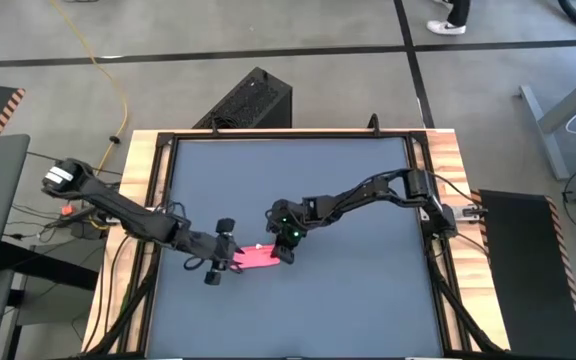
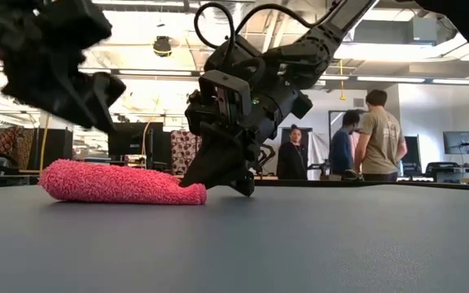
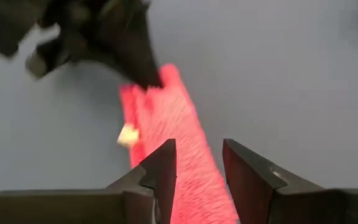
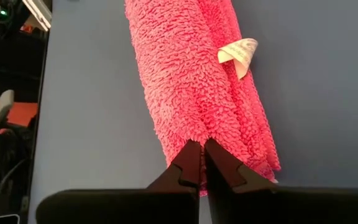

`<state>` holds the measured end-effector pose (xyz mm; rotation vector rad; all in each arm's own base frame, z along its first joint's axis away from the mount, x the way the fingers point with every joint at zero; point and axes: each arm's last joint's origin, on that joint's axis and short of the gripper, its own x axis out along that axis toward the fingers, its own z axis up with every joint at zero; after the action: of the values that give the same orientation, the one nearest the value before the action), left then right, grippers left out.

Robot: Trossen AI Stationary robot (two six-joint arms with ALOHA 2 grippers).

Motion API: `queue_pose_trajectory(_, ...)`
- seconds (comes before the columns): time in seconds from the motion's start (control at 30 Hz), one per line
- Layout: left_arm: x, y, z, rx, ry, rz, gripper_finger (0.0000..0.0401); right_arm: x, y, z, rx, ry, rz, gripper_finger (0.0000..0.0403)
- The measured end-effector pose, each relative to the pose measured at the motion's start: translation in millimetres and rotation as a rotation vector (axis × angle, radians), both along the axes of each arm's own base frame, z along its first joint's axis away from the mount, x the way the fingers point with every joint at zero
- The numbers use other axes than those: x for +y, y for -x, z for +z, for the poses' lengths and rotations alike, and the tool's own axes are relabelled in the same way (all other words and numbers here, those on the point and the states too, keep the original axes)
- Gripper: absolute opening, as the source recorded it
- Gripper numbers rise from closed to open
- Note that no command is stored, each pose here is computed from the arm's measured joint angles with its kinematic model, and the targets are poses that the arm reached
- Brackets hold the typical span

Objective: Roll towel
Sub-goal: Roll the red towel

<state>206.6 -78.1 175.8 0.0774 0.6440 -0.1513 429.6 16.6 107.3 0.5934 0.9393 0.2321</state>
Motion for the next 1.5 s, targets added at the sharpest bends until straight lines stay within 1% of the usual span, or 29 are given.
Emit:
queue_pose_trajectory(0.1, -1.2, -5.4, -13.3, 0.047, -0.017, 0.035, 0.0135, -2.0, -0.3, 0.6, -0.003, -0.022, 0.006, 0.0030)
queue_pose_trajectory(0.23, -4.3, -13.1, -26.8, 0.071, -0.023, 0.036, 0.0151, -2.0, -0.8, 1.1, -0.010, -0.028, 0.010, 0.0030)
queue_pose_trajectory(0.37, -5.5, -16.3, -38.8, 0.114, -0.036, 0.037, 0.0157, -4.8, -0.8, 1.3, -0.011, -0.041, 0.014, 0.0030)
queue_pose_trajectory(0.43, -4.4, -17.4, -42.6, 0.131, -0.025, 0.058, 0.0157, -5.7, -0.7, 1.4, -0.011, -0.047, 0.017, 0.0030)
queue_pose_trajectory(0.6, 3.1, -20.5, -45.2, 0.154, 0.038, 0.119, 0.0158, -9.2, -0.3, 2.0, -0.012, -0.088, 0.043, 0.0030)
queue_pose_trajectory(0.77, 15.4, -24.4, -45.6, 0.193, 0.155, 0.135, 0.0156, -14.2, -0.3, 3.0, -0.008, -0.133, 0.048, 0.0035)
queue_pose_trajectory(0.87, 23.9, -26.4, -45.7, 0.220, 0.232, 0.131, 0.0142, -17.0, -0.2, 3.4, 0.000, -0.161, 0.041, 0.0046)
queue_pose_trajectory(1.0, 33.5, -27.9, -45.9, 0.243, 0.292, 0.121, 0.0117, -24.1, 0.5, 6.2, 0.009, -0.186, 0.020, 0.0063)
queue_pose_trajectory(1.13, 42.5, -28.3, -46.7, 0.269, 0.346, 0.133, 0.0095, -30.6, 4.5, 14.5, 0.017, -0.205, 0.026, 0.0068)
queue_pose_trajectory(1.3, 51.9, -28.3, -47.2, 0.295, 0.403, 0.129, 0.0070, -35.4, 15.8, 25.3, 0.060, -0.162, 0.052, 0.0068)
queue_pose_trajectory(1.4, 56.5, -28.2, -47.4, 0.304, 0.433, 0.123, 0.0061, -34.8, 19.4, 38.2, 0.042, -0.066, 0.037, 0.0069)
queue_pose_trajectory(1.5, 60.3, -28.1, -47.4, 0.309, 0.451, 0.124, 0.0058, -23.5, 17.1, 46.9, -0.013, 0.061, 0.024, 0.0069)
